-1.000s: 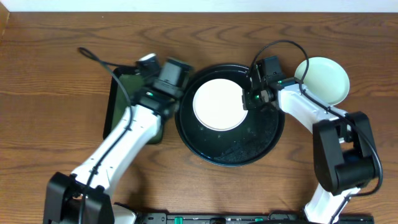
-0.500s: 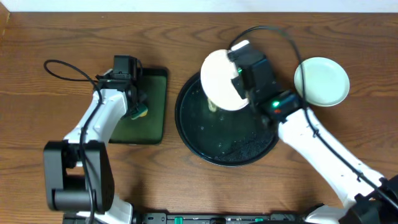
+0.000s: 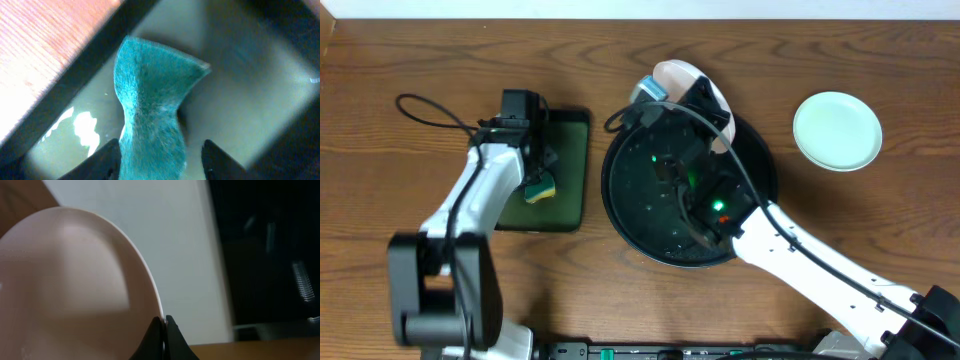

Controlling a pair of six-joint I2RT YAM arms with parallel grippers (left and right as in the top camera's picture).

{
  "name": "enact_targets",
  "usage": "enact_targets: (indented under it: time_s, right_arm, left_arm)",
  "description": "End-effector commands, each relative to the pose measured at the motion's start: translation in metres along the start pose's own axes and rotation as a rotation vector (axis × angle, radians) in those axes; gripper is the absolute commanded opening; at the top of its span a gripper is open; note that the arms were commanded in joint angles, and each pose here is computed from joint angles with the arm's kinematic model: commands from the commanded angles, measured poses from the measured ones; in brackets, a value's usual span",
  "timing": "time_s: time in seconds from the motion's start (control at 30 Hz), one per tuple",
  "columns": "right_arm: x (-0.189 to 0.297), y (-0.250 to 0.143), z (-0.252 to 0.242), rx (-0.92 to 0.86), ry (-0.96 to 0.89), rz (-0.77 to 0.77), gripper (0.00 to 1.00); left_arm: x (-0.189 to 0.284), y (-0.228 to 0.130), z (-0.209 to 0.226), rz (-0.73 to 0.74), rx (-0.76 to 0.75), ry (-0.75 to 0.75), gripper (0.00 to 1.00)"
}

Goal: Clean dirty plates on tray and stack at the side
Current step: 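Lift the pink plate with the right gripper and carry it right, then lower the pink plate onto the mint-green stack and release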

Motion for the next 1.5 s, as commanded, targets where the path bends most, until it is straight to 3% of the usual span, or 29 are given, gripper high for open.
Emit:
enact_targets:
  time_s: [0.0, 0.1, 0.17, 0.3, 0.47, 0.63, 0.8, 0.93, 1.13, 1.47]
  right_arm:
    - [0.016, 0.014, -0.021, 0.214, -0.103, 0.011, 0.01]
    - [0.022, 0.024, -0.028, 0.154, -0.134, -0.026, 0.01]
    - [0.017, 0.015, -0.012, 0.128, -0.054, -0.021, 0.01]
    - [0.005, -0.029, 0.056, 0.176, 0.431, -0.002, 0.01]
    - [-0.049, -0.068, 0.012, -0.342, 0.229, 0.21, 0.01]
    - [-0.085, -0.11, -0.019, -0.71, 0.384, 0.262, 0.01]
    - [-0.116, -0.189, -0.053, -1.113, 0.506, 0.413, 0.01]
    - [-0.13, -0.263, -0.079, -1.33, 0.42, 0.56, 0.01]
    - [-0.138, -0.339, -0.091, -1.452, 0.288, 0.702, 0.01]
    - [-0.157, -0.39, -0.071, -1.437, 0.159, 0.828, 0.01]
  left_arm:
    - [0.043, 0.013, 0.003, -0.114, 0.008, -0.048, 0.57]
    - [0.068, 0.016, 0.006, -0.17, 0.019, -0.076, 0.59]
    - [0.082, 0.016, 0.009, -0.202, 0.024, -0.091, 0.64]
    - [0.088, 0.014, 0.011, -0.207, 0.026, -0.094, 0.71]
    - [0.087, 0.01, 0.012, -0.182, 0.021, -0.082, 0.76]
    - [0.087, 0.01, 0.012, -0.182, 0.021, -0.082, 0.77]
    - [0.086, 0.007, 0.014, -0.166, 0.018, -0.074, 0.77]
    - [0.086, 0.006, 0.014, -0.163, 0.017, -0.073, 0.77]
    - [0.086, 0.006, 0.014, -0.162, 0.017, -0.072, 0.77]
    - [0.086, 0.006, 0.014, -0.16, 0.017, -0.071, 0.78]
Point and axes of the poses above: each gripper's point midway between its finger pads, its own x axis back along the fingers, its own z axis along the line the jaws close on, y = z × x, the point moved 6 cm from there along x, back along the fingers, and after that the axes turned 14 degrees about -x, right-handed, at the moved point
